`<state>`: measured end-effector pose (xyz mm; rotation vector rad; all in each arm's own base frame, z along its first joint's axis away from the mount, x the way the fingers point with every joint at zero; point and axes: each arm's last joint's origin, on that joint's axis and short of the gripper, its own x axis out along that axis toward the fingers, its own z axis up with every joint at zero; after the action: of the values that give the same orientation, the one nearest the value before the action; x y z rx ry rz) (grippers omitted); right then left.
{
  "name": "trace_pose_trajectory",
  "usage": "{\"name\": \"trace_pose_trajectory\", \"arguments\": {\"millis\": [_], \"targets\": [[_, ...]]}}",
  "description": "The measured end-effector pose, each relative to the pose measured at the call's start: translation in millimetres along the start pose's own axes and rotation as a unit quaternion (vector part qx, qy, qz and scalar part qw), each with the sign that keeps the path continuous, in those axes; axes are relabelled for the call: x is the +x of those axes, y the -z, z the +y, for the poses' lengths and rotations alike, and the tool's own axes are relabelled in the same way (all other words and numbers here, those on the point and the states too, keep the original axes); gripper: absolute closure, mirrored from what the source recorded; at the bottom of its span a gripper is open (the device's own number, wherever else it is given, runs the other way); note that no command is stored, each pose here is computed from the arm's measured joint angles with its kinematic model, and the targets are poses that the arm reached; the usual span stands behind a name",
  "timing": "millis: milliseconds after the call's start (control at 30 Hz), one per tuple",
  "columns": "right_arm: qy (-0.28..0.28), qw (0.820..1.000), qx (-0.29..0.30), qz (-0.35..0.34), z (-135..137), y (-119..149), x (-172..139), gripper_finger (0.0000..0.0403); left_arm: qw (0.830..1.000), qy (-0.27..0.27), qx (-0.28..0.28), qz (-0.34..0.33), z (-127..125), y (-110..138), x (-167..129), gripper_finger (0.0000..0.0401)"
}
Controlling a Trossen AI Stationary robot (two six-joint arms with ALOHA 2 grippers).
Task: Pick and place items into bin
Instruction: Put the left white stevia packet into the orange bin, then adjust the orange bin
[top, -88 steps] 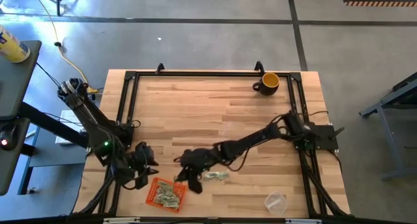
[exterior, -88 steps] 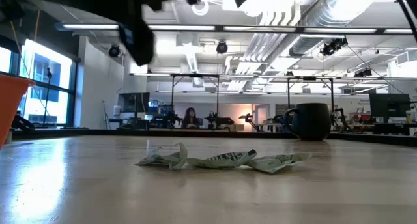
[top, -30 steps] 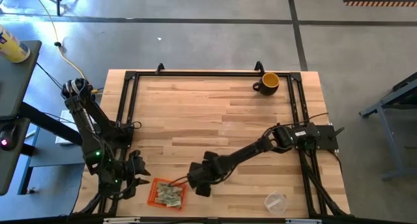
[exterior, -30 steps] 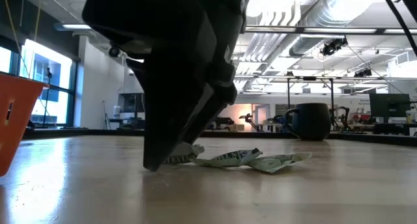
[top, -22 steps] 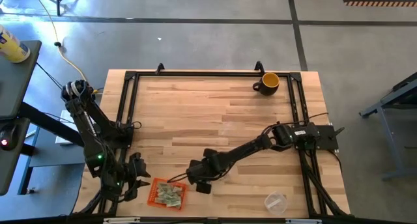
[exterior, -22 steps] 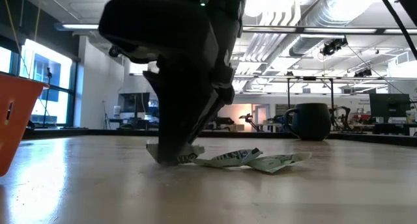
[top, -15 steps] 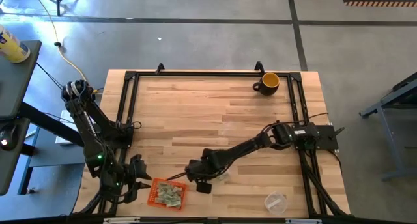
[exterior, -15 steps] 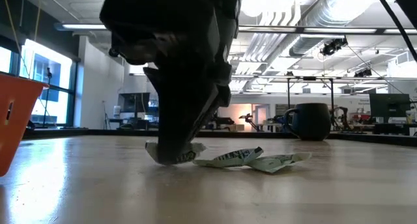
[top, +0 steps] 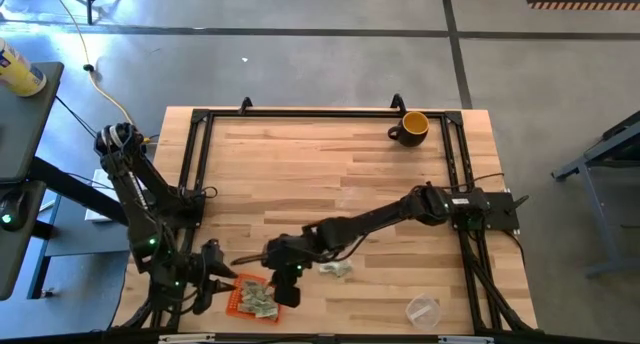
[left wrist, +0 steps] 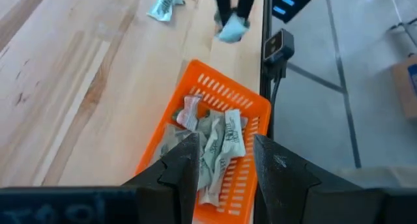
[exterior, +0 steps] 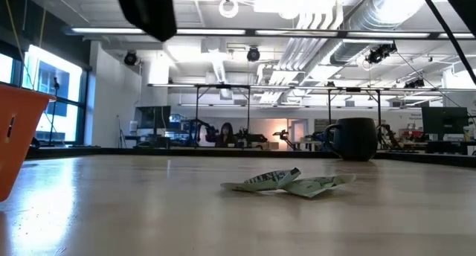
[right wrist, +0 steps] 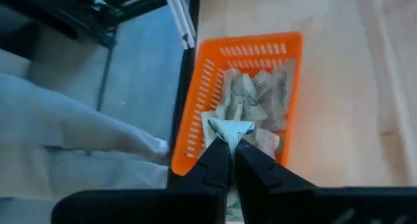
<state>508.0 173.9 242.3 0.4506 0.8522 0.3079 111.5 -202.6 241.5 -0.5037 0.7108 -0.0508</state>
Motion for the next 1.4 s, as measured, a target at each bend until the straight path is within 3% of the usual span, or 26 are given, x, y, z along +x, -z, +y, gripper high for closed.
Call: {"name": "trace_pose_trajectory", "arguments": {"millis": [133,333,533,700,900,1233,1300,1400], "targets": [[-0.01,0.999,0.04,0.014,-12,5,15,0.0372,1.0,0.006,-0.015,0.003,-2,6,-5,0.0222],[-0.031,0.999,0.011,-0.02,-3,4,23,0.0322,0.999,0.018,-0.033,-0.005,-5,15,-13,0.0222],[0.04,0.999,-0.002,-0.02,9,14,18,0.0281,0.999,0.019,-0.043,-0.003,-5,15,-13,0.0222],[0.168,0.98,-0.027,0.108,20,54,5,0.0274,0.998,0.022,-0.056,0.0,-5,15,-13,0.0222],[0.239,0.942,-0.048,0.23,33,94,-4,0.0273,0.999,0.022,-0.05,0.002,-5,15,-13,0.0222],[0.322,0.921,-0.084,0.205,33,95,-12,0.0273,0.999,0.019,-0.042,-0.001,-5,15,-13,0.0222],[0.302,0.934,-0.068,0.177,40,89,-18,0.0274,0.999,0.019,-0.047,-0.001,-5,15,-13,0.0222],[0.268,0.958,-0.06,0.079,67,77,-29,0.0274,0.998,0.019,-0.054,0.0,-5,15,-13,0.0222]]}}
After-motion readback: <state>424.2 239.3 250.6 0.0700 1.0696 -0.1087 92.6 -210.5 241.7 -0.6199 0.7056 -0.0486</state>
